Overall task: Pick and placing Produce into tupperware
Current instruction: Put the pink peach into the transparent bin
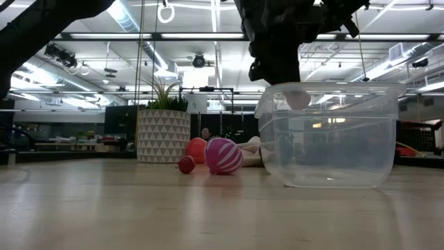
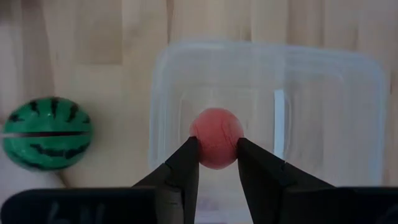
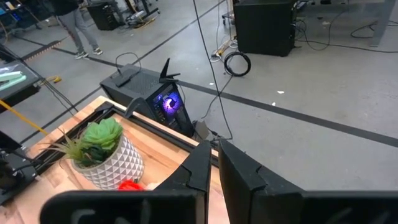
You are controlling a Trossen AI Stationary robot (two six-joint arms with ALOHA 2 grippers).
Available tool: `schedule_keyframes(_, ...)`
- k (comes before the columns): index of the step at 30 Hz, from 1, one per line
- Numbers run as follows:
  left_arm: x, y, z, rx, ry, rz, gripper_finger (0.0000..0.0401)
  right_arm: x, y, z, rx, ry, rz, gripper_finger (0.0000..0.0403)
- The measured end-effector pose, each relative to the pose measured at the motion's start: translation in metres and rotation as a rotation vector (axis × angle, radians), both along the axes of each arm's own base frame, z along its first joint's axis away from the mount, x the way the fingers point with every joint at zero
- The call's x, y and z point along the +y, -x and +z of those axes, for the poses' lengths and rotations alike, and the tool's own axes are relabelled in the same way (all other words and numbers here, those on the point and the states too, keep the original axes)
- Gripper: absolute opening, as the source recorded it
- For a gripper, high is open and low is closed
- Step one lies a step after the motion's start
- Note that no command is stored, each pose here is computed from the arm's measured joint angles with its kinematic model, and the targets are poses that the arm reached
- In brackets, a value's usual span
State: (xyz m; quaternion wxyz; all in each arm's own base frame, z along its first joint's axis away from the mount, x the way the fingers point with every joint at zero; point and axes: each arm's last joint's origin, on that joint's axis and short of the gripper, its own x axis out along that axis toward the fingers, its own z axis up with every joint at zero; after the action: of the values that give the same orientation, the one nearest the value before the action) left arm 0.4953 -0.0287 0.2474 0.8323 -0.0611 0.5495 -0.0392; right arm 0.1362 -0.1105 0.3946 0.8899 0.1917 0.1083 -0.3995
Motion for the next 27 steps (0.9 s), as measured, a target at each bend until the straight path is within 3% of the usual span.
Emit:
schedule_keyframes(6, -0.008, 0.002, -0.001, 0.01, -0.101, 0.041, 0.0108, 0.001, 0.0, 0.0, -0.002, -0.003, 0.013, 0.0038)
schedule_keyframes(27, -0.017, 0.008, -0.003, 0.067, -0.141, -0.061, 0.0111, 0.001, -0.001, 0.0, -0.007, -0.009, 0.026, 0.0038)
